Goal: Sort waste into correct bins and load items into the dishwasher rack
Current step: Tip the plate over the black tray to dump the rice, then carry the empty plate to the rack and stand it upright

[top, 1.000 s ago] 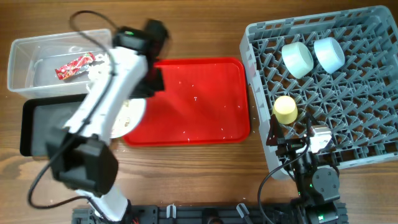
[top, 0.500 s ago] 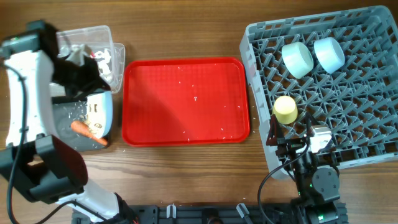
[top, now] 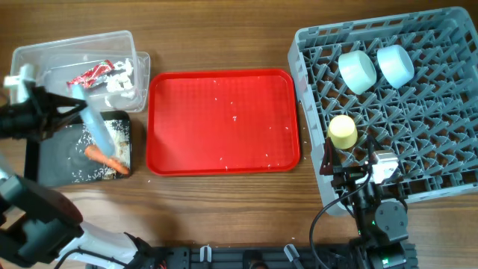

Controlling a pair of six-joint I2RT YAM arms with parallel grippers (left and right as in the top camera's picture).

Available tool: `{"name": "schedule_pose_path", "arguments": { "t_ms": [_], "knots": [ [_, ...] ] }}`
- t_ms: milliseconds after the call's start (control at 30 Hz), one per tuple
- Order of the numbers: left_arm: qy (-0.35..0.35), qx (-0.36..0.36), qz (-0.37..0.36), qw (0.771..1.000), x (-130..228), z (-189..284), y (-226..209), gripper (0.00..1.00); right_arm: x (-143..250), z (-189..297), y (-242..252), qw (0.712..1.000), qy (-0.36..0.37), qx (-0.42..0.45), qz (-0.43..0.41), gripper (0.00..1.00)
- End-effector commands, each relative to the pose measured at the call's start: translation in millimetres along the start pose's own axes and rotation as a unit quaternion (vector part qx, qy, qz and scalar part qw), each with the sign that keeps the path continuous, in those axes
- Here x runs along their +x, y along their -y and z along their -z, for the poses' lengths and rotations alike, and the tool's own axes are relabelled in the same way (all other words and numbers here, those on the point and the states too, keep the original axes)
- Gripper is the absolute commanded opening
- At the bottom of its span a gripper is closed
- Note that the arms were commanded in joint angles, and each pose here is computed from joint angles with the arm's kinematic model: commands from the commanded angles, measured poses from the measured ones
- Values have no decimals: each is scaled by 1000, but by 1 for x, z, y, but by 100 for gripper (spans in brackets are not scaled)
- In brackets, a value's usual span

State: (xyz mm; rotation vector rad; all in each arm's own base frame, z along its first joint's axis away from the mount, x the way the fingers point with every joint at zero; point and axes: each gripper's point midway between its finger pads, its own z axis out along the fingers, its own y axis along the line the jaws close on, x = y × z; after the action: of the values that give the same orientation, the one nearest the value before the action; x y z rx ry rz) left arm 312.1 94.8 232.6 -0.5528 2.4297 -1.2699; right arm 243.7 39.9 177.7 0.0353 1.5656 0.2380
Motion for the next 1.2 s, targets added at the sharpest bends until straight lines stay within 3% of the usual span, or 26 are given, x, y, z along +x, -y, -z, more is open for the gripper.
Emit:
{"name": "schedule_pose_path", "arguments": {
  "t_ms": [0, 267, 400, 600, 833, 967, 1033, 1167],
  "knots": [
    [79, 85, -41, 992, -1, 20, 5, 4, -1, 0, 1, 1000, 3, 2, -7, 100],
    [150, 147, 31, 977, 16, 32, -34, 4, -1, 0, 1, 1000, 3, 2, -7, 100],
    [139, 149, 14, 979, 18, 25, -21, 4, -1, 0, 1, 1000, 3, 2, -7, 100],
    [5, 168, -77, 983, 50, -43, 48, 4, -1, 0, 1, 1000, 3, 2, -7, 100],
    [-101, 320, -185, 924, 90, -120, 151, 4, -1, 0, 1, 1000, 3, 2, -7, 100],
    [-201, 333, -239, 890, 108, -184, 194, 4, -1, 0, 1, 1000, 3, 2, -7, 100],
    [-176, 273, -260, 909, 101, -220, 210, 4, -1, 0, 1, 1000, 3, 2, -7, 99],
    [-42, 261, -269, 926, 72, -250, 271, 4, -1, 0, 1, 1000, 3, 2, -7, 100]
  ]
}}
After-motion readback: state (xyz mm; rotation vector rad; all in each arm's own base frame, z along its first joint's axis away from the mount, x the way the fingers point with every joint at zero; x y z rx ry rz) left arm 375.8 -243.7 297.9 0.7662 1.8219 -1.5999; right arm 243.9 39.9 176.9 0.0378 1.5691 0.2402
